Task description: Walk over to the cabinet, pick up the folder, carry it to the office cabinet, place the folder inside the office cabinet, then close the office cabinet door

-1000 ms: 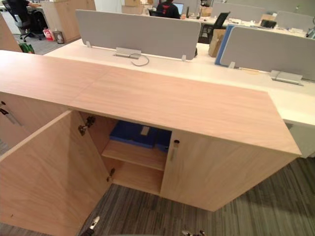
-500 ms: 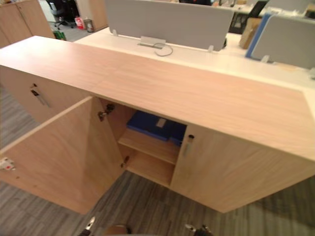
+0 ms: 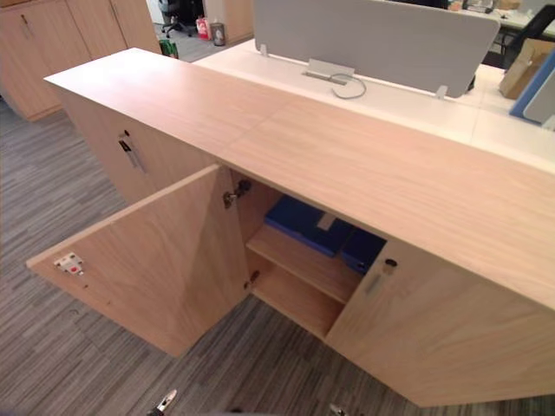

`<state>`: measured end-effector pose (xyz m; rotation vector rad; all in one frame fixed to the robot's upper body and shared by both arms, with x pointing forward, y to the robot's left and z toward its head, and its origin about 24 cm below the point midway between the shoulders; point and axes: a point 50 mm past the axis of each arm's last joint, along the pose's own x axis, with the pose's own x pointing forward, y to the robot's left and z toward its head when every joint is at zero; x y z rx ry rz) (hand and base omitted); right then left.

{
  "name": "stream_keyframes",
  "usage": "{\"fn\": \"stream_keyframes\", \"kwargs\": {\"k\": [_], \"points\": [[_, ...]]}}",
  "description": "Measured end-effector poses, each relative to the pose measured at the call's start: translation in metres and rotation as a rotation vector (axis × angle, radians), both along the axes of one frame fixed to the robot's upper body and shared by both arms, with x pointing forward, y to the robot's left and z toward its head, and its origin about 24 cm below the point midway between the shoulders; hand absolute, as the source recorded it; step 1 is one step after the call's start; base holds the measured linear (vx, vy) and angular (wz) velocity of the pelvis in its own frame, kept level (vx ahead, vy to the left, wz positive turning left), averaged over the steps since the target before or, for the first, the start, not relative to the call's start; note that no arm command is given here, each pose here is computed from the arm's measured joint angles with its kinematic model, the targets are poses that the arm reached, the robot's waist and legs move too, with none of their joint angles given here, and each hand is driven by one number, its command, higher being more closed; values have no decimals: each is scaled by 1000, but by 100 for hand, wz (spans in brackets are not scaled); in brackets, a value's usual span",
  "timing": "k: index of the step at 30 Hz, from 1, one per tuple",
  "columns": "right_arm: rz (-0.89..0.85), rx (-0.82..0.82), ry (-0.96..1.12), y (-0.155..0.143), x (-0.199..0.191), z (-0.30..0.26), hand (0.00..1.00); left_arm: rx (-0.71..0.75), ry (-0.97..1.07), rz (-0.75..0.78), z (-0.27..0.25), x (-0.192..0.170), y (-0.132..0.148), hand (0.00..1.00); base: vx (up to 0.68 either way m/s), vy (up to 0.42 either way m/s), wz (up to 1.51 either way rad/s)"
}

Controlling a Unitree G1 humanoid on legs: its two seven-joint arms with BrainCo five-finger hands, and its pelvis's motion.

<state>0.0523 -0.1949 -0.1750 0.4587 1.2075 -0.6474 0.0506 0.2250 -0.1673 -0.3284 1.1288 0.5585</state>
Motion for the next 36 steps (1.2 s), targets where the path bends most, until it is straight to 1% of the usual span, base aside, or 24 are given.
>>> {"fn": "stream_keyframes", "kwargs": {"k": [7, 12, 15, 18, 21, 25, 29, 31, 36], "points": [[84, -7, -21, 2, 13, 1, 0, 3, 6, -9, 0, 0, 0, 0, -103, -38, 0], [109, -9, -26, 2, 15, 2, 0, 5, 18, 50, 0, -8, 7, 0, -92, -36, 14], [81, -7, -29, 0, 11, 2, 0, 38, -12, 104, 5, -13, 22, 0, -48, -48, 31], [64, -8, -24, -1, 7, 1, 0, 92, -72, 158, 14, -8, 42, 0, 22, -23, 25], [64, -7, -27, 0, 7, 1, 0, 154, -156, 165, 27, 7, 61, 0, 56, -6, 0], [68, -7, -29, -1, 8, 1, 0, 292, -298, 85, 59, 44, 94, 0, 72, -13, -4], [116, -10, -38, -2, 12, 2, 0, 455, -302, -1, 89, 67, 133, 0, 48, -18, -10], [128, -8, -49, -2, 16, 3, 0, 517, -291, -52, 101, 79, 143, 0, 7, -12, -12], [185, 16, -64, 2, 20, 4, 0, 664, -333, -170, 138, 116, 157, 0, -37, -7, -8]]}}
